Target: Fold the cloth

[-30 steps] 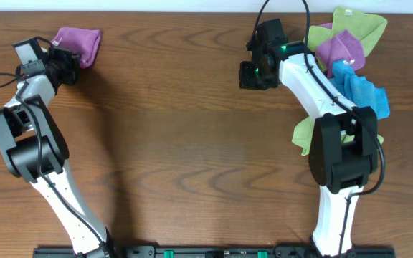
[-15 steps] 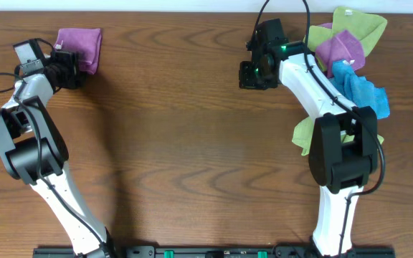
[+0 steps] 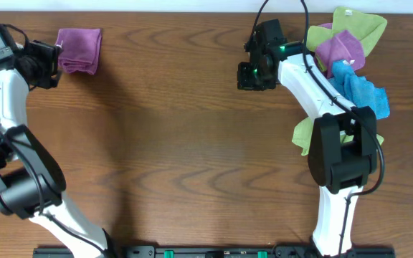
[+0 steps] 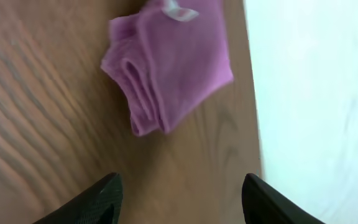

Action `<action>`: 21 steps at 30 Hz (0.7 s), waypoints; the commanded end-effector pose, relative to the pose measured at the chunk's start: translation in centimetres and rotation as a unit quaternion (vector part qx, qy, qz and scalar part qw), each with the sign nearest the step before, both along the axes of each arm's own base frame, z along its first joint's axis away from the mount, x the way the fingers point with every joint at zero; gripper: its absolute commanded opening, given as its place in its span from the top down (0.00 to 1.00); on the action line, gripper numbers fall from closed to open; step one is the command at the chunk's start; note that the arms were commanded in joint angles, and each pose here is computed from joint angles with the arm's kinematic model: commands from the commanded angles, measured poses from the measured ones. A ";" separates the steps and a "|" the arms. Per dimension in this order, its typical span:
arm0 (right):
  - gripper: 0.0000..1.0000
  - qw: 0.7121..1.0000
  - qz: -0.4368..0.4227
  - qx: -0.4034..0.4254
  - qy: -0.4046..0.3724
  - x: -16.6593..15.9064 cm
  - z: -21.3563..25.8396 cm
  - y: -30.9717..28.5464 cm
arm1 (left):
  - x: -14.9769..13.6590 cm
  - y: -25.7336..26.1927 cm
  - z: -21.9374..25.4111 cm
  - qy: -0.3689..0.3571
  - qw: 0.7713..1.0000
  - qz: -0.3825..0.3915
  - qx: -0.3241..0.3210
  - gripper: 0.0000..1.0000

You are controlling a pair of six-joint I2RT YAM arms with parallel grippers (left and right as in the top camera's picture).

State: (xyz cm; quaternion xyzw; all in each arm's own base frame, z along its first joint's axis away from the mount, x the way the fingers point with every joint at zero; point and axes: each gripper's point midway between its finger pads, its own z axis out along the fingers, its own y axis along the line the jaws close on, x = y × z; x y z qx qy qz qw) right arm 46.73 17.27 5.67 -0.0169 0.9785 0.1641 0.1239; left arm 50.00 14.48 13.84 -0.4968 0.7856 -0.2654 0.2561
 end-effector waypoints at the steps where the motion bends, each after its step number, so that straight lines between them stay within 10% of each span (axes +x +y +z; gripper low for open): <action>1: 0.99 0.999 0.017 -0.013 -0.040 0.2 3.4 -0.2 | -0.7 -2.3 2.0 -0.019 0.984 -0.131 0.122 0.33; 8: 0.98 0.987 0.010 -0.101 -0.124 -1.8 12.5 -4.2 | -5.0 -9.5 4.7 0.030 0.945 -0.254 0.206 0.37; 16: 0.98 0.963 0.046 -0.094 -0.247 -9.5 25.6 -5.2 | -13.8 -16.9 16.7 -0.093 0.892 -0.303 0.321 0.36; 21: 0.99 0.947 0.050 -0.082 -0.306 -17.5 29.6 -7.4 | -22.6 -19.9 18.8 -0.159 0.866 -0.324 0.345 0.14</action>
